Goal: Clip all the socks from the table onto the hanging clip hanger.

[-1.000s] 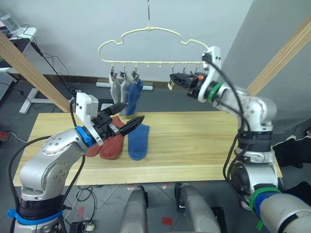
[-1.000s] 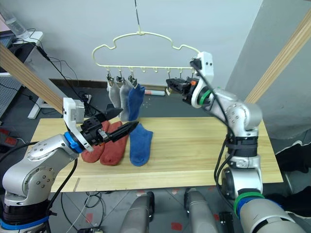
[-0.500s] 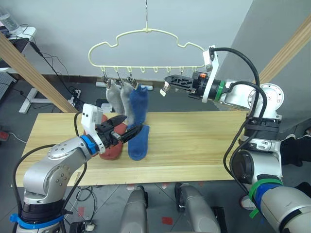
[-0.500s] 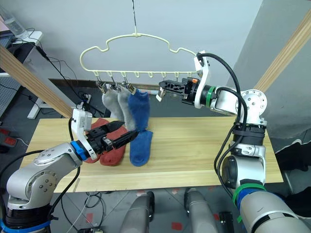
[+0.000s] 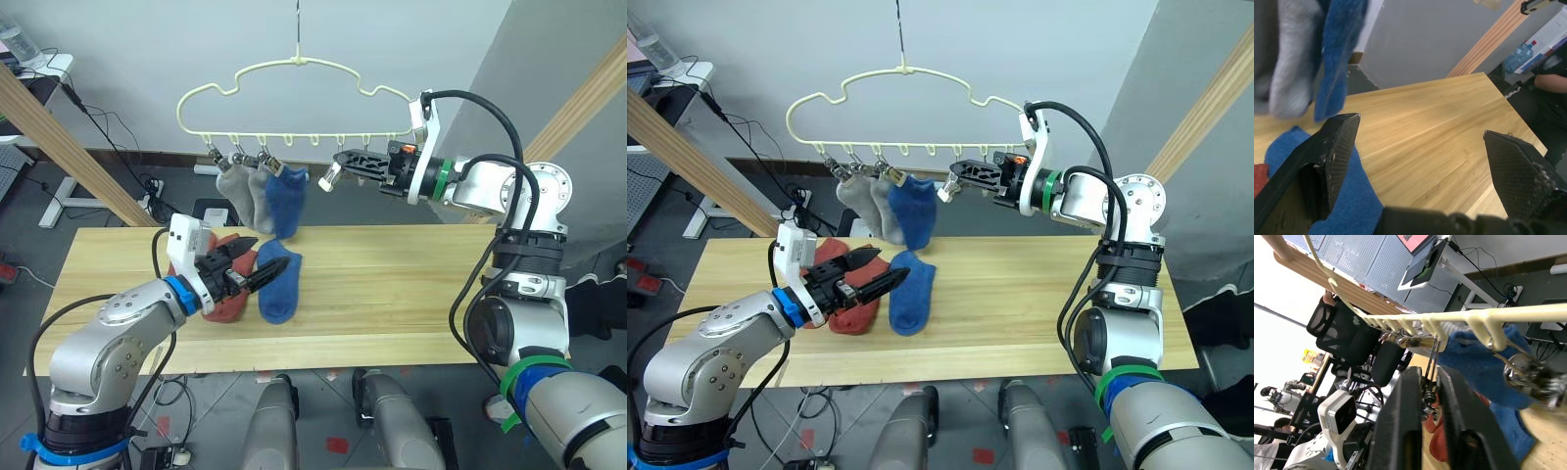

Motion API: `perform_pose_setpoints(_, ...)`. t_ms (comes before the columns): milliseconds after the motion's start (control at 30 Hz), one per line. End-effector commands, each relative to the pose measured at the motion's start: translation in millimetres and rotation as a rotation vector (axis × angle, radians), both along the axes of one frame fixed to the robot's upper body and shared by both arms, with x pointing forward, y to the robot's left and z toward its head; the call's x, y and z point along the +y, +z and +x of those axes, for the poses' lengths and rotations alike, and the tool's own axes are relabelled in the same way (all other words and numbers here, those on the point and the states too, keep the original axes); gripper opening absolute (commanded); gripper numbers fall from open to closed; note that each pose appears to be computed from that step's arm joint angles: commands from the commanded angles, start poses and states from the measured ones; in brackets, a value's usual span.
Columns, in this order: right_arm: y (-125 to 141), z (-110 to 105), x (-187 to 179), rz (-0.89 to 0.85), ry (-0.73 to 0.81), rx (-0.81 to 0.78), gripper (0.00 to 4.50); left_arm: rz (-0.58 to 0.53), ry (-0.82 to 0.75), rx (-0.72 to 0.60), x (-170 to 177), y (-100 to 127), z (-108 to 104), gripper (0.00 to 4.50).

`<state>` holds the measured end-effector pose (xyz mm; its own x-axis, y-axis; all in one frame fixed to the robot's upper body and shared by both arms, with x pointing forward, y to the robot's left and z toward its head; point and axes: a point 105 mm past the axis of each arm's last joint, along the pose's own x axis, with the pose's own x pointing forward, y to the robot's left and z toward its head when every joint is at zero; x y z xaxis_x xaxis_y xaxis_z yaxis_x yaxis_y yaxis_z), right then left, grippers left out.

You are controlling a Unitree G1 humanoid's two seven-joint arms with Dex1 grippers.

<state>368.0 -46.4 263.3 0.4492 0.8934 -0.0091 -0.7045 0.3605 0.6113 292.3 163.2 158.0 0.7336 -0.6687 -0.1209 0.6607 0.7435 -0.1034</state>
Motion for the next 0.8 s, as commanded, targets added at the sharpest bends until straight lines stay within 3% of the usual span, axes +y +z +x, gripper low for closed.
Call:
perform_pose_setpoints(33, 7, 0, 0, -0.011, -0.002, -0.034, 0.37, 0.002, -0.026, -0.047, -6, 7, -4, 4.50)
perform_pose_setpoints(167, 6, 3, -1, -0.003, -0.017, -0.012, 0.37, 0.026, -0.016, -0.050, -6, 2, -4, 4.50)
perform_pose_setpoints(233, 6, 1, 0, -0.014, -0.011, -0.022, 0.37, 0.092, -0.011, -0.063, -5, -6, -5, 4.50)
perform_pose_setpoints(367, 11, -2, 2, -0.010, 0.005, -0.030, 0.37, 0.188, 0.046, -0.016, 2, -45, 1, 4.50)
perform_pose_setpoints(600, 12, -4, 4, -0.020, 0.008, -0.037, 0.37, 0.271, 0.115, -0.052, 2, -67, 19, 4.50)
perform_pose_setpoints(800, 9, -5, 5, -0.059, -0.008, -0.059, 0.37, 0.352, 0.267, -0.018, -4, -100, 51, 4.50)
